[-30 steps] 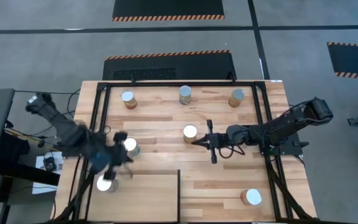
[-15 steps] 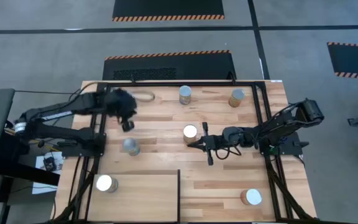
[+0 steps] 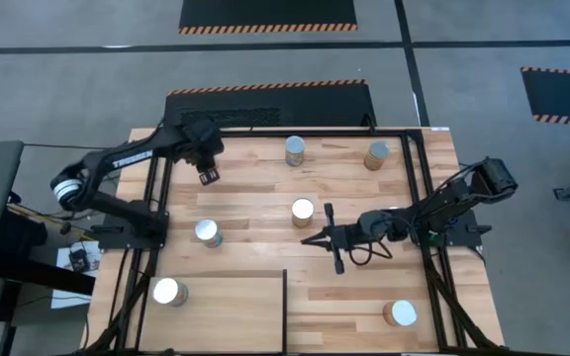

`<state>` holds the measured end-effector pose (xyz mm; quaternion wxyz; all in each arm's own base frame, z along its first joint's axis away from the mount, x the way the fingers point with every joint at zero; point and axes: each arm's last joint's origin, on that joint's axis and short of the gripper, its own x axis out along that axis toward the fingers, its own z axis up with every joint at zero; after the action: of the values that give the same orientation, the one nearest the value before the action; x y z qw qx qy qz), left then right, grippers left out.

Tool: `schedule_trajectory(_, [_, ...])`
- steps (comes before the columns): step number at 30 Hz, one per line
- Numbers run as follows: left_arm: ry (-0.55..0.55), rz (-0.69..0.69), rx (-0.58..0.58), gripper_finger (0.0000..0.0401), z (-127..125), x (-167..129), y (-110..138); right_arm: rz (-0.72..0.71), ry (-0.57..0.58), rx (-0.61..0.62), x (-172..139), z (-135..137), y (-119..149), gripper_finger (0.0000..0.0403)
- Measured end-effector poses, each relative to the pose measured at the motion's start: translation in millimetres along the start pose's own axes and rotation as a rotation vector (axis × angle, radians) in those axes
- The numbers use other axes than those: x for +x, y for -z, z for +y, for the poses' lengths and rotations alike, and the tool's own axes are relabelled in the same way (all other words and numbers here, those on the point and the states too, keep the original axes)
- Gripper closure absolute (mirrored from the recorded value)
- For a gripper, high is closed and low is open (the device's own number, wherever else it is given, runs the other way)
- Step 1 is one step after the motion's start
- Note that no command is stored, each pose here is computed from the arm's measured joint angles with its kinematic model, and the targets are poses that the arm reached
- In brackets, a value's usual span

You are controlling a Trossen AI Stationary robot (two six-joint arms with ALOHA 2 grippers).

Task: Pick and place cans onto a shelf
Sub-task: Put the top canned corn on the shelf

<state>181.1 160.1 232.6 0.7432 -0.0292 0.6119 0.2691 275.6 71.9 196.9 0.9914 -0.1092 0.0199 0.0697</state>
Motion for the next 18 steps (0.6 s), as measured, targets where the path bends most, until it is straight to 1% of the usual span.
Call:
schedule_trajectory(3, [-0.016, 0.032, 0.032, 0.0266, -1, 9, -3, -0.004, 0.002, 0.0, 0, 0, 0, 0.04])
schedule_trajectory(5, [-0.026, 0.059, 0.042, 0.0258, -1, 15, -4, -0.003, 0.003, -0.002, 0, 0, 0, 0.04])
schedule_trajectory(9, [-0.1, 0.094, 0.05, 0.0261, 0, 24, -8, -0.004, 0.003, -0.002, 0, 0, 0, 0.04])
schedule_trajectory(12, [-0.12, 0.097, 0.064, 0.0289, 1, 26, -9, -0.004, 0.003, -0.002, 0, 0, 0, 0.04])
schedule_trajectory(14, [-0.123, 0.094, 0.083, 0.032, 1, 26, -10, -0.004, 0.003, -0.002, 0, 0, 0, 0.04])
schedule_trajectory(17, [-0.125, 0.094, 0.12, 0.0378, 2, 26, -10, -0.004, 0.003, -0.001, 0, 0, 0, 0.04])
schedule_trajectory(18, [-0.127, 0.093, 0.127, 0.0388, 2, 26, -10, -0.004, 0.002, -0.002, 0, 0, 0, 0.04])
